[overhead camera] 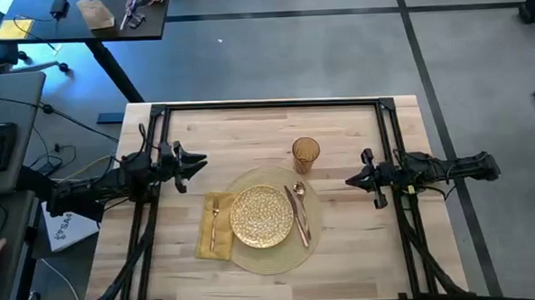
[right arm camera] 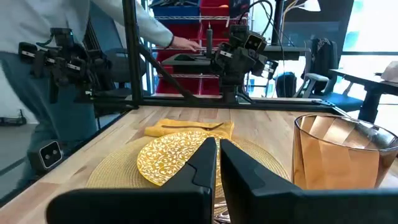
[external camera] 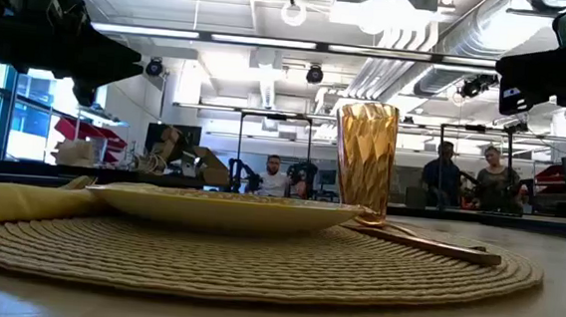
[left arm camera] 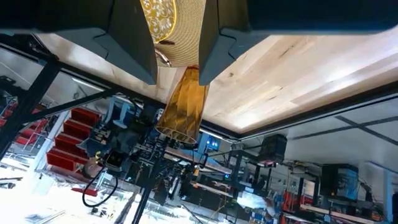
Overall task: Set table place
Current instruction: Return to Home Position
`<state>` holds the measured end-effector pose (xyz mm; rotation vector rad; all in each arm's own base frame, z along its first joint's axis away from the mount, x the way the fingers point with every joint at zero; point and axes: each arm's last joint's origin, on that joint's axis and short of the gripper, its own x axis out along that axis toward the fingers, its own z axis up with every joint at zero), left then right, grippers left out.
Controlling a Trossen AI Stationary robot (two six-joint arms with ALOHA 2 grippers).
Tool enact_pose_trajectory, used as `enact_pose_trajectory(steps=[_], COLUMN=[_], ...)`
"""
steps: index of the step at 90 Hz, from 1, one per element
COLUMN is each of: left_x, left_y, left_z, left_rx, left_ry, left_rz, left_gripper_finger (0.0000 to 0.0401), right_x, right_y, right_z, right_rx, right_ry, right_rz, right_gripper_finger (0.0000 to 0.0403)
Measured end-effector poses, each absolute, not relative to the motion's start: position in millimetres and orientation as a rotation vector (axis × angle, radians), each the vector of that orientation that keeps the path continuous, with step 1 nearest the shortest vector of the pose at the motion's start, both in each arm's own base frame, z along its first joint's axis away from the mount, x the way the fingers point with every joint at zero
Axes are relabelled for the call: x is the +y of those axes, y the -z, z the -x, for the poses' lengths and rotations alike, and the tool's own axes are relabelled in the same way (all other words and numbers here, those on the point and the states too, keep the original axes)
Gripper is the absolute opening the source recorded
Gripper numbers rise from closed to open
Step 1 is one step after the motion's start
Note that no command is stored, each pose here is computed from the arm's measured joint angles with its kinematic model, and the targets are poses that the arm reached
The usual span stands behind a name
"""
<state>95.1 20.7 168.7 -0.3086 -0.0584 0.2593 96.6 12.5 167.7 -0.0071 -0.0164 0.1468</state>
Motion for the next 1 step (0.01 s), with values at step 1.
enact_pose_trajectory(steps=[1], left_x=[20.7], left_y=[-168.7], left_z=[-95.1], left_rx=[-0.058], left_ry=[-0.259], left_rz=[0.309], left_gripper_finger=[0.0101], right_x=[12.5], right_y=[-167.7], right_z=[-96.6], right_rx=[-0.016], right_ry=[-0.147], right_rz=[0.007], right_gripper_finger=[0.0003])
